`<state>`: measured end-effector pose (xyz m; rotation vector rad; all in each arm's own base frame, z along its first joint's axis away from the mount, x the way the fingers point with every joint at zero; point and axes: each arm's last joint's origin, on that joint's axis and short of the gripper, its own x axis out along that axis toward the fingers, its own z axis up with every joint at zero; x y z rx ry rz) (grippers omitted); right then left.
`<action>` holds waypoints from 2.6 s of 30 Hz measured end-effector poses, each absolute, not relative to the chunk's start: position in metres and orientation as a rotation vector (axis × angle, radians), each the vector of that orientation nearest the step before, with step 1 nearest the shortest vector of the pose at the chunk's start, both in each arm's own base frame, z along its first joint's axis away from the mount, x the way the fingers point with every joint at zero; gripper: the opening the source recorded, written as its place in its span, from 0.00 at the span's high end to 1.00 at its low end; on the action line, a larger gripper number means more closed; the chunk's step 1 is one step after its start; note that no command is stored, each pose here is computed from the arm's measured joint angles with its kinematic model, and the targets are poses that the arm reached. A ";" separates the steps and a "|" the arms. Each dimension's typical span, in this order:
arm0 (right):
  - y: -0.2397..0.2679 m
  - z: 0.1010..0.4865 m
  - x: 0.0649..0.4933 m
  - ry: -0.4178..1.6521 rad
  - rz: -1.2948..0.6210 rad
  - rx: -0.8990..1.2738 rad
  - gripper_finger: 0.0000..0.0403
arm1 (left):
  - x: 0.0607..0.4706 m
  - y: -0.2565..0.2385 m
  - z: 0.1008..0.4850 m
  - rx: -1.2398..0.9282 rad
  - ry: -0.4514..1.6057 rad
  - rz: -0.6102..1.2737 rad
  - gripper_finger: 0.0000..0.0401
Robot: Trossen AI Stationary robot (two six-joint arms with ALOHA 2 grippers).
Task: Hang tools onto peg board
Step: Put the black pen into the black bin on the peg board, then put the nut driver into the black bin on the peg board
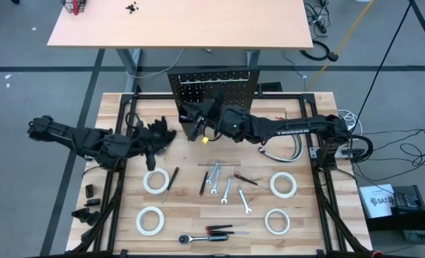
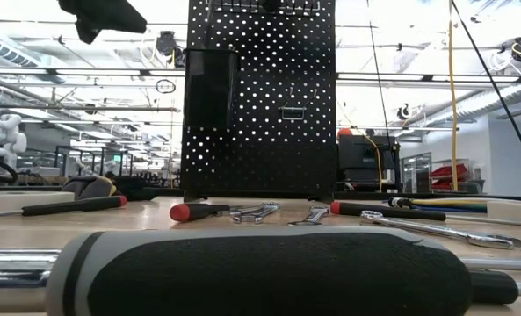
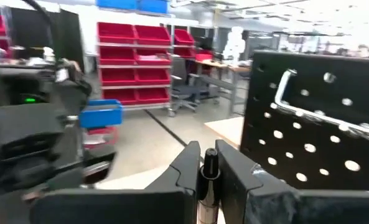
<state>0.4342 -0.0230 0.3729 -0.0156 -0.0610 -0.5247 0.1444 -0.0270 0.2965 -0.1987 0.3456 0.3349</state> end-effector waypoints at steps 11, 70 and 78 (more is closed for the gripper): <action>-0.029 0.360 0.434 0.052 -0.533 0.019 0.89 | 0.147 -0.032 0.292 -0.193 0.350 0.307 0.85; 0.153 0.246 0.390 1.055 -0.125 0.520 0.47 | 0.226 -0.086 0.218 -0.043 0.742 -0.252 0.85; 0.194 0.243 0.345 1.225 -0.231 0.419 0.47 | 0.222 -0.099 0.218 0.002 0.716 -0.320 0.85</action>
